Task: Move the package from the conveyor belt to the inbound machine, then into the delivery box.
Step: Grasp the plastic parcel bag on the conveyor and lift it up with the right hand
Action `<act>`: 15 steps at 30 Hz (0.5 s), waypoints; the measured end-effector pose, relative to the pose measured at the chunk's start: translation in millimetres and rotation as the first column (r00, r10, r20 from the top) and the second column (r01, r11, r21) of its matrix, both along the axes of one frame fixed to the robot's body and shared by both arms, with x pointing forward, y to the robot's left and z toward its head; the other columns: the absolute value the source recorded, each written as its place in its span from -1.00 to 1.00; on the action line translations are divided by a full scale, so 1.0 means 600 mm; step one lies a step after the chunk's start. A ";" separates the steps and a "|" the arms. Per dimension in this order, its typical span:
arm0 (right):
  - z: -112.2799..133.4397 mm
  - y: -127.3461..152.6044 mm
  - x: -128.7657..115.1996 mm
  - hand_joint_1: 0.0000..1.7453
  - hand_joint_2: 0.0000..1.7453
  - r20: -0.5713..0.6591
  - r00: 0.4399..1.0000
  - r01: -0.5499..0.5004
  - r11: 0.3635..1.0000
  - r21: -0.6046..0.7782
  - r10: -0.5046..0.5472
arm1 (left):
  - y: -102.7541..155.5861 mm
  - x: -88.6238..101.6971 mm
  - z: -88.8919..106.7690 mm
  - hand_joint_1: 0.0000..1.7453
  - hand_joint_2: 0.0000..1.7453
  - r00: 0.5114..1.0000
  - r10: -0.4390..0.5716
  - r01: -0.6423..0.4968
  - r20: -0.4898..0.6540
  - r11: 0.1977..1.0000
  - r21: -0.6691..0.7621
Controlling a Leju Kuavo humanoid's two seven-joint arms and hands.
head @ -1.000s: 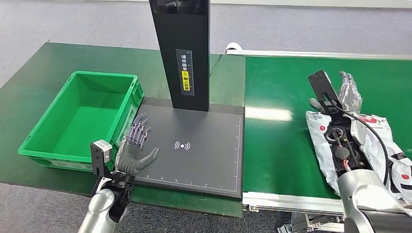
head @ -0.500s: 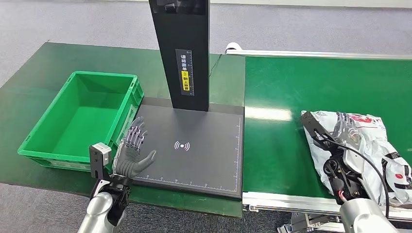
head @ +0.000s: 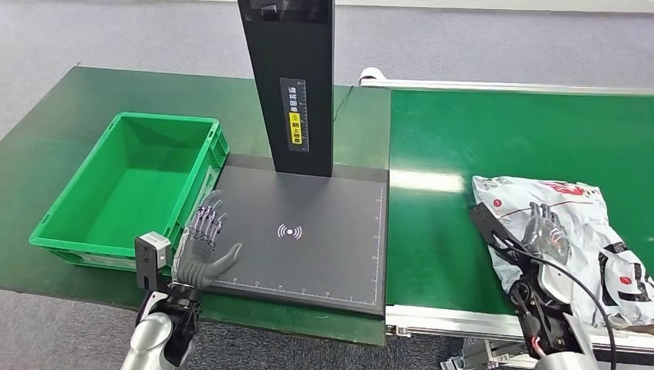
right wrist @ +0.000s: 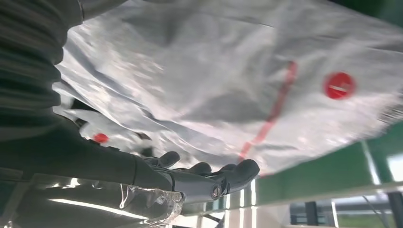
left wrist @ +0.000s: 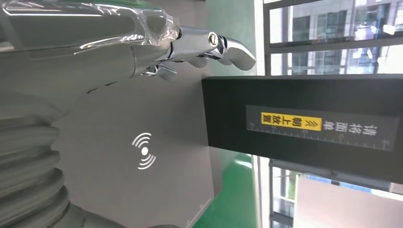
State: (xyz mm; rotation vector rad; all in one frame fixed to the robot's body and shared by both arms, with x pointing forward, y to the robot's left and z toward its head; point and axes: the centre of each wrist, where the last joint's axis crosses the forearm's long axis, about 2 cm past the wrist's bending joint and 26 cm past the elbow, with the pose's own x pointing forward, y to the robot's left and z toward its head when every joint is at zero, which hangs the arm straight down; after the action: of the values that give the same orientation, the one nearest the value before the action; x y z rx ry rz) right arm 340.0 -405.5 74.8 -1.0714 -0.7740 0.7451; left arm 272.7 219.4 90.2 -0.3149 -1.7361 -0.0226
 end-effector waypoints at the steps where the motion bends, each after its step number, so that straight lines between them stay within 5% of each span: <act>1: -0.007 0.000 -0.015 -1.00 1.00 -0.005 1.000 0.011 1.000 0.001 -0.011 | 0.001 -0.001 0.000 -1.00 1.00 1.000 0.002 -0.002 -0.004 1.000 0.001; 8: -0.038 -0.018 -0.117 -1.00 1.00 -0.062 0.990 0.119 0.984 -0.132 -0.128 | 0.001 -0.006 -0.003 -1.00 1.00 1.000 0.005 -0.005 -0.018 1.000 0.000; 15: -0.039 -0.026 -0.161 -1.00 1.00 -0.102 0.980 0.150 0.974 -0.172 -0.169 | -0.006 -0.012 -0.004 -1.00 1.00 1.000 0.005 -0.005 -0.025 1.000 -0.012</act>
State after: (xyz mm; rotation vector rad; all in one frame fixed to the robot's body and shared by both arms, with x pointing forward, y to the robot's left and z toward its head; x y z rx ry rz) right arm 243.3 -421.3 51.6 -1.2118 -0.5266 0.7354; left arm 265.6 216.0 87.7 -0.3184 -1.7132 -0.0049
